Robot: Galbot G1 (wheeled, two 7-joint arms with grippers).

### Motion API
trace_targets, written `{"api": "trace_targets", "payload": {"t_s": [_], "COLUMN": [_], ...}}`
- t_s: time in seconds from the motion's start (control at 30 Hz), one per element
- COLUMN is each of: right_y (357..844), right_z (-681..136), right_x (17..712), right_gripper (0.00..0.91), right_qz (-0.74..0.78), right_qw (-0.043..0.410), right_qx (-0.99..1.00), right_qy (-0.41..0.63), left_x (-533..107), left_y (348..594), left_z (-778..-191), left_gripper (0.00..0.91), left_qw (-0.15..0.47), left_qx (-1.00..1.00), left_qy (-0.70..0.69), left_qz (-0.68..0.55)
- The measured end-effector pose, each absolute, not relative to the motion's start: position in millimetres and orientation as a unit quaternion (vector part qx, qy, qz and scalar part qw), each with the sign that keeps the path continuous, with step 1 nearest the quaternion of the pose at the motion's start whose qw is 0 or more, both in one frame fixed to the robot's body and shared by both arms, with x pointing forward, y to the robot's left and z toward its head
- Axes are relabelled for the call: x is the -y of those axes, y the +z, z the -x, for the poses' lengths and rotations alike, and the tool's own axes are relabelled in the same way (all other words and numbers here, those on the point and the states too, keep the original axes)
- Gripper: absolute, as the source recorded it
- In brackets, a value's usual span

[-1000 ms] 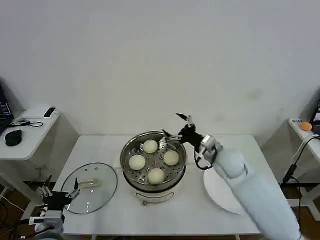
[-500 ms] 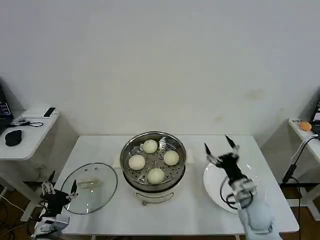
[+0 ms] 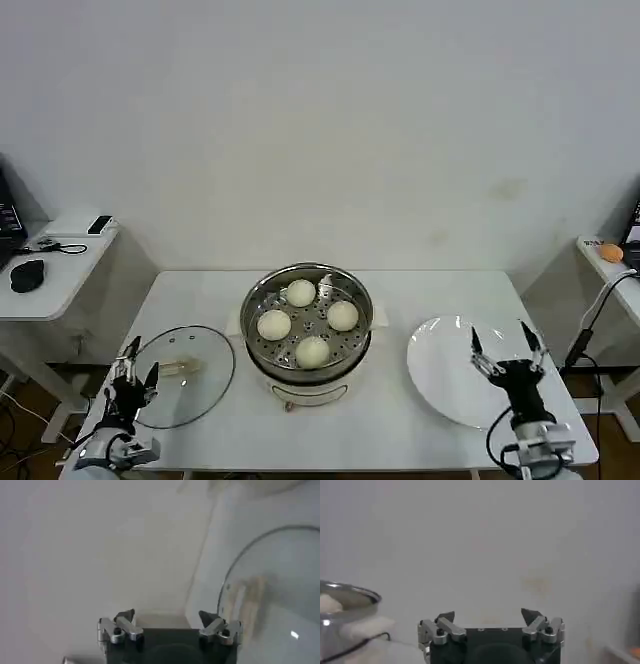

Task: Take steamed baozi put them in steamer then cover it.

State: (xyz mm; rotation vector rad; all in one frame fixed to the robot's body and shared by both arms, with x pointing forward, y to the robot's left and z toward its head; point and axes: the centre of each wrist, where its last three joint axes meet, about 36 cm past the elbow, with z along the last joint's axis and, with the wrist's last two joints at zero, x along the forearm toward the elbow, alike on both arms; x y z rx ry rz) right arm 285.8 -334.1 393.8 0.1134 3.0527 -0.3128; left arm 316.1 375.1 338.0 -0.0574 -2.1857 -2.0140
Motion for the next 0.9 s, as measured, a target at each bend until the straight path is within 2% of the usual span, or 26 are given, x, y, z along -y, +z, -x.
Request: {"api": "trace_targets", "payload": {"t_s": [0.47, 0.9], "right_y": [397.6, 396.1], "right_z": [-253.3, -243.8], "right_x": [344.2, 342.0], "right_gripper": [0.907, 0.907], "right_qz": [-0.076, -0.082], "right_qw": [0.022, 0.016], "right_qx": [-0.99, -0.99], "right_qy": [-0.113, -0.117], "left_x": [-374.9, -382.8], "left_y": [312.6, 299.3], "left_z": [-337.6, -347.3], "left_gripper": [0.907, 0.907], "left_qw": [0.087, 0.099], "left_qx": [0.694, 0.68], "left_qy": [-0.713, -0.724], "left_qz": [0.05, 0.059]}}
